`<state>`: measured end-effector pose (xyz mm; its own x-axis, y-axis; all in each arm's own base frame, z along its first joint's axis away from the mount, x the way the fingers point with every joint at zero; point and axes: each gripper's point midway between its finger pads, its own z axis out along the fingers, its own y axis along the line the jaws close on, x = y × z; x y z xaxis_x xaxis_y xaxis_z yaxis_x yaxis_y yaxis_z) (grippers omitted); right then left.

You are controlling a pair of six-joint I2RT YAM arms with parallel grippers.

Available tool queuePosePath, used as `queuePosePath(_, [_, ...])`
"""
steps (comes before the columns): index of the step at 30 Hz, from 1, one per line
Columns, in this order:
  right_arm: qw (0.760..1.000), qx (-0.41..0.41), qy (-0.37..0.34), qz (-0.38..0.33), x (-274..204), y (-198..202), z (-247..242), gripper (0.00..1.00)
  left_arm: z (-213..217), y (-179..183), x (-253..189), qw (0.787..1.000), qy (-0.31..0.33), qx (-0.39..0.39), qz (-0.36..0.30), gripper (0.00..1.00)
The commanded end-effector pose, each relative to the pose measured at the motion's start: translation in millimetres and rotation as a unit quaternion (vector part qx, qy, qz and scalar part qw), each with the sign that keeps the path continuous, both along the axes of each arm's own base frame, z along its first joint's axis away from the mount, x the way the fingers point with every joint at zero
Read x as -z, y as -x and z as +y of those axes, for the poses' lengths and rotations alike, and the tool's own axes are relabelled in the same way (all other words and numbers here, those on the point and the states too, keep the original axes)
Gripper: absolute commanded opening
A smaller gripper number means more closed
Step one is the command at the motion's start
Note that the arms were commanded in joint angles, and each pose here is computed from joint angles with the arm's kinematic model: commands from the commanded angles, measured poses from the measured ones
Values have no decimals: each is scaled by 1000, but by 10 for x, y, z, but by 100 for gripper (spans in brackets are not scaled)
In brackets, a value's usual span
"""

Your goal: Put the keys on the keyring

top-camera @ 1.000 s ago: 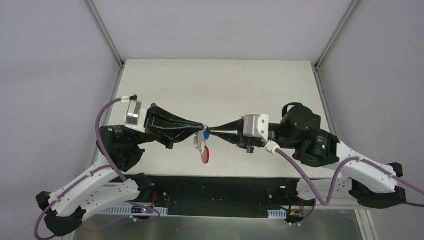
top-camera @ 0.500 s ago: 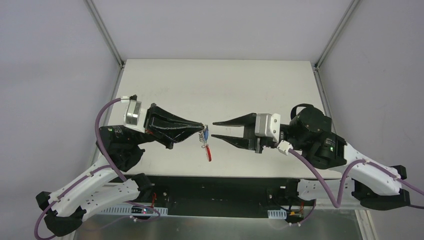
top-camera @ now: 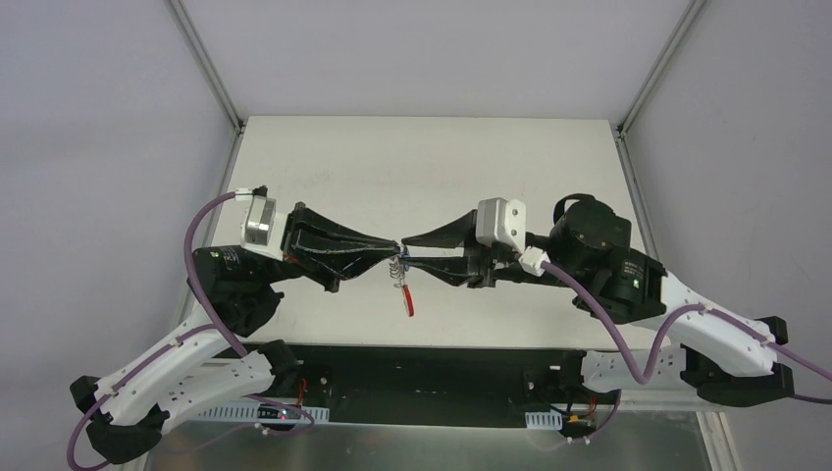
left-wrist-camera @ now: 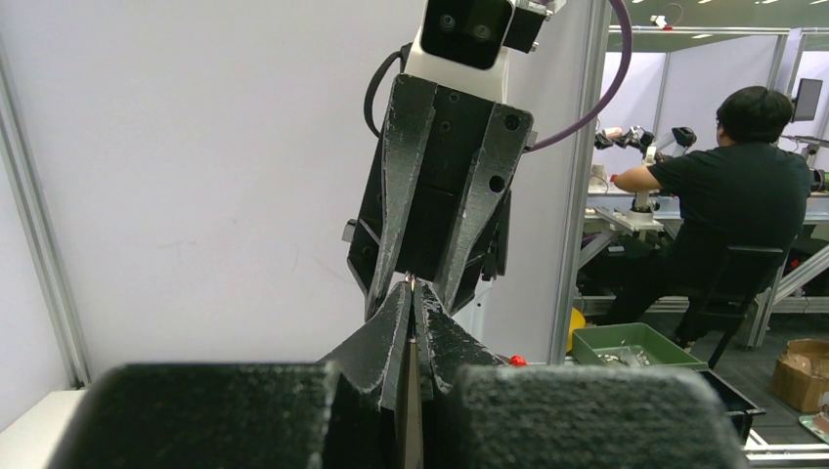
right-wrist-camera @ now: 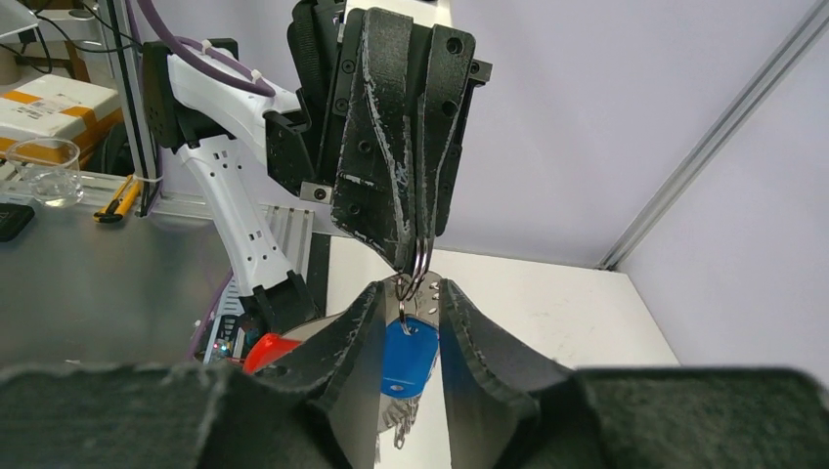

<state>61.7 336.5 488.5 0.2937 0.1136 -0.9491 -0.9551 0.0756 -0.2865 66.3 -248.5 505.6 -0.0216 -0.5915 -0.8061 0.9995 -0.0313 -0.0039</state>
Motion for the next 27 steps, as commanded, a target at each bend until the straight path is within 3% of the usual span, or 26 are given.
queuePosePath(1, [999, 0, -30, 15, -266, 31, -66, 27, 167, 176, -280, 998, 42, 7, -35, 0])
queuePosePath(15, [999, -1, -22, 26, -234, 29, -37, 14, 160, 170, -273, 998, 43, 8, -35, 0])
queuePosePath(19, [999, 4, -20, 30, -248, 8, -20, 0, 162, 188, -270, 998, 42, 12, -37, 0])
queuePosePath(24, [999, 26, -20, 43, -296, -62, -63, 0, 179, 246, -232, 998, 32, 19, -41, 0])
queuePosePath(27, [997, 45, -10, 67, -298, -109, -108, 0, 145, 285, -94, 999, -12, 32, -26, 0])
